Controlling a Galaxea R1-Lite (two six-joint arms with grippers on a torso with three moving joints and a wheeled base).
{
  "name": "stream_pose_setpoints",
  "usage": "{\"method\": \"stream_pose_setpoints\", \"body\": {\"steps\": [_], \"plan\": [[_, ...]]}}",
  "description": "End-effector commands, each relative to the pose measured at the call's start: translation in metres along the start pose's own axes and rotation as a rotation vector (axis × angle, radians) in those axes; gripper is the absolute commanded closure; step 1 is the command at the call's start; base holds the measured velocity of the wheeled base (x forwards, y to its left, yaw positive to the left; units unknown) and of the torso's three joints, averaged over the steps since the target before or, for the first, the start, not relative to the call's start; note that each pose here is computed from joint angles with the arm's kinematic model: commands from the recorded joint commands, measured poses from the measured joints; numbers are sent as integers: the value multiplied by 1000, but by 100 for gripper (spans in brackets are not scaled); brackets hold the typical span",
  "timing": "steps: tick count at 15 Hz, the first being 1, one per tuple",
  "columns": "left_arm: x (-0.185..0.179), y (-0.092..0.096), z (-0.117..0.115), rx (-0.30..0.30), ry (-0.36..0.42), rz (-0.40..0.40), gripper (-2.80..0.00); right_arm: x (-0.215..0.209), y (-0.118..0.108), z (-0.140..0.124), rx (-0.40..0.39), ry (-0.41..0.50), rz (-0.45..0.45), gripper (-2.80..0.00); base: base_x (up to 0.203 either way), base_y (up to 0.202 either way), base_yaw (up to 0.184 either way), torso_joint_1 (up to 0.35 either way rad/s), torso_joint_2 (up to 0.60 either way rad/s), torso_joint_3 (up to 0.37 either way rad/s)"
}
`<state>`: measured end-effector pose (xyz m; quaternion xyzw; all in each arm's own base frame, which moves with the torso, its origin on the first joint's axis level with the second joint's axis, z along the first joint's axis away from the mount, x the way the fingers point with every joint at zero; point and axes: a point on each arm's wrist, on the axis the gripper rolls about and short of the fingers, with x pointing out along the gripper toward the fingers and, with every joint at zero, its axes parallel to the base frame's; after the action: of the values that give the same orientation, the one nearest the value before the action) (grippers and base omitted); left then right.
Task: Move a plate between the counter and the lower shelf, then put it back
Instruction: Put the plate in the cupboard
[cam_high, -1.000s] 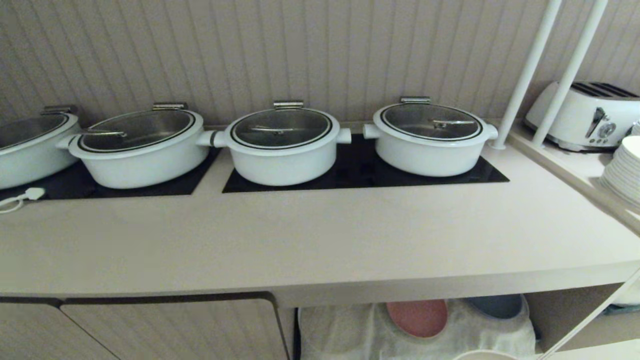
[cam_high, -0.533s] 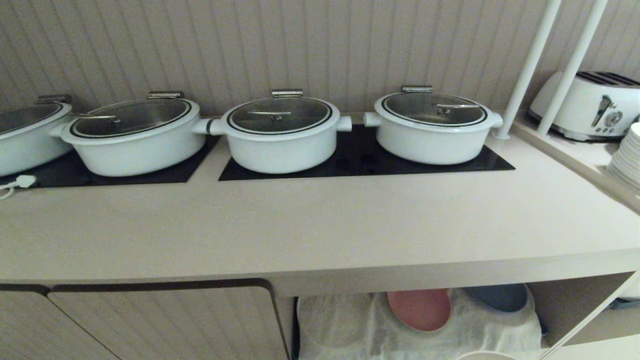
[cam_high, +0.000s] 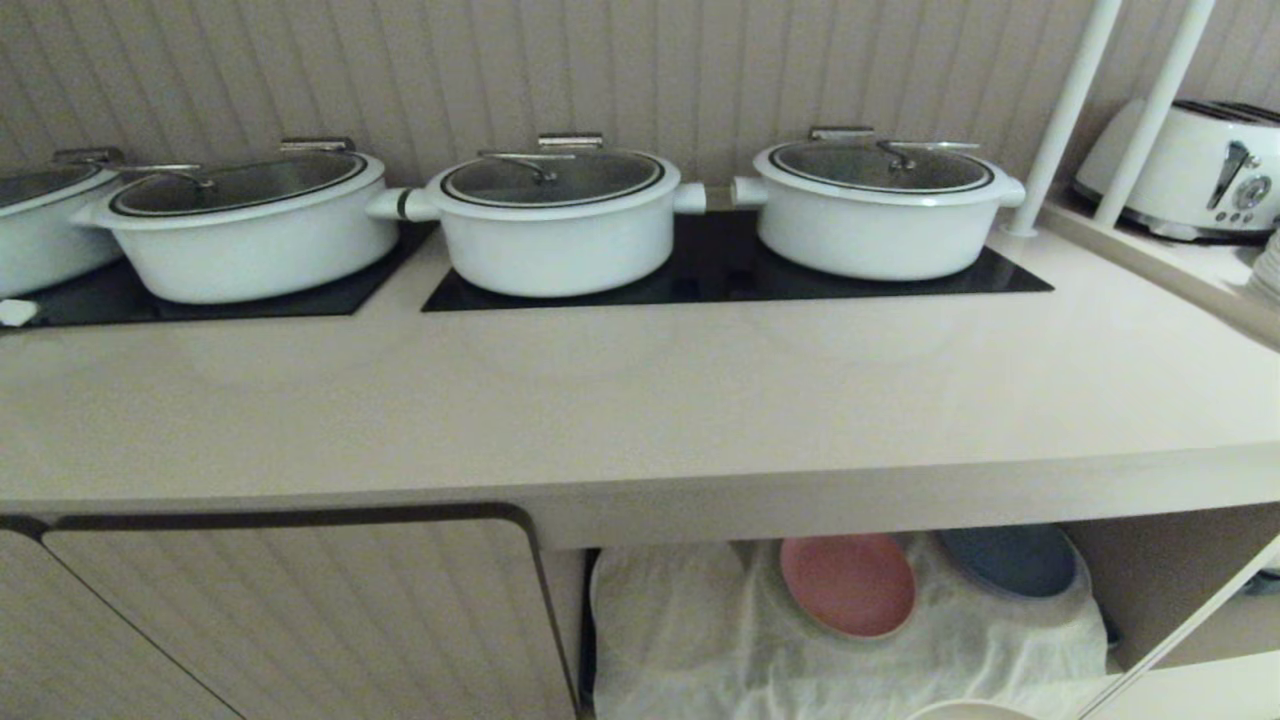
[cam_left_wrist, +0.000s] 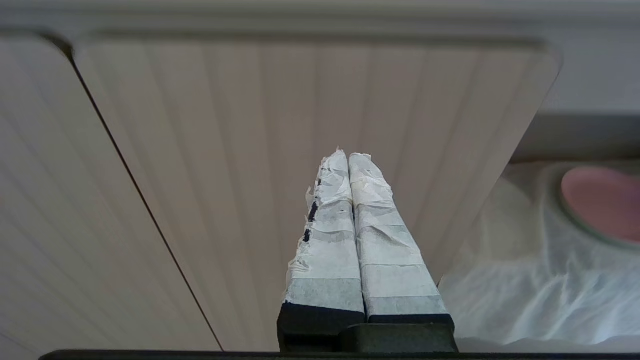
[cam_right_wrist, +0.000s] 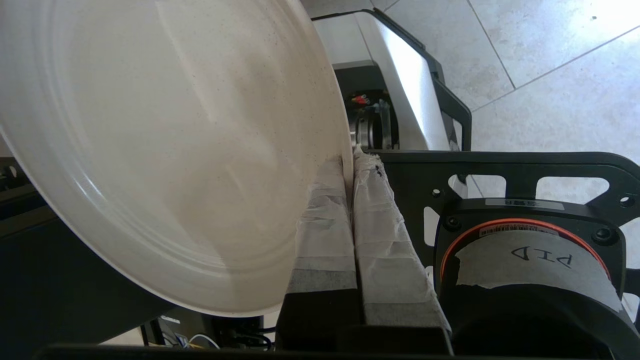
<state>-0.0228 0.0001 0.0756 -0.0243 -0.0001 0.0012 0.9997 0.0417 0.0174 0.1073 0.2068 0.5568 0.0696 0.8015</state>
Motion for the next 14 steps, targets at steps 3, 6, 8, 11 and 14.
{"method": "stream_pose_setpoints", "body": {"steps": [3,6,8,11,14], "plan": [[0,0,0,-1,-1,1,0,2,-2,-2,7,15,-7,0,0,0,0,-237,530,290],[0,0,0,-1,-1,1,0,2,-2,-3,8,17,-8,0,0,0,0,-223,509,284],[0,0,0,-1,-1,1,0,2,-2,-3,8,18,-9,0,0,0,0,-209,490,287],[0,0,0,-1,-1,1,0,2,-2,-3,9,19,-9,0,0,0,0,-199,484,287],[0,0,0,-1,-1,1,0,2,-3,-3,9,19,-8,0,0,0,0,-184,481,291]]}}
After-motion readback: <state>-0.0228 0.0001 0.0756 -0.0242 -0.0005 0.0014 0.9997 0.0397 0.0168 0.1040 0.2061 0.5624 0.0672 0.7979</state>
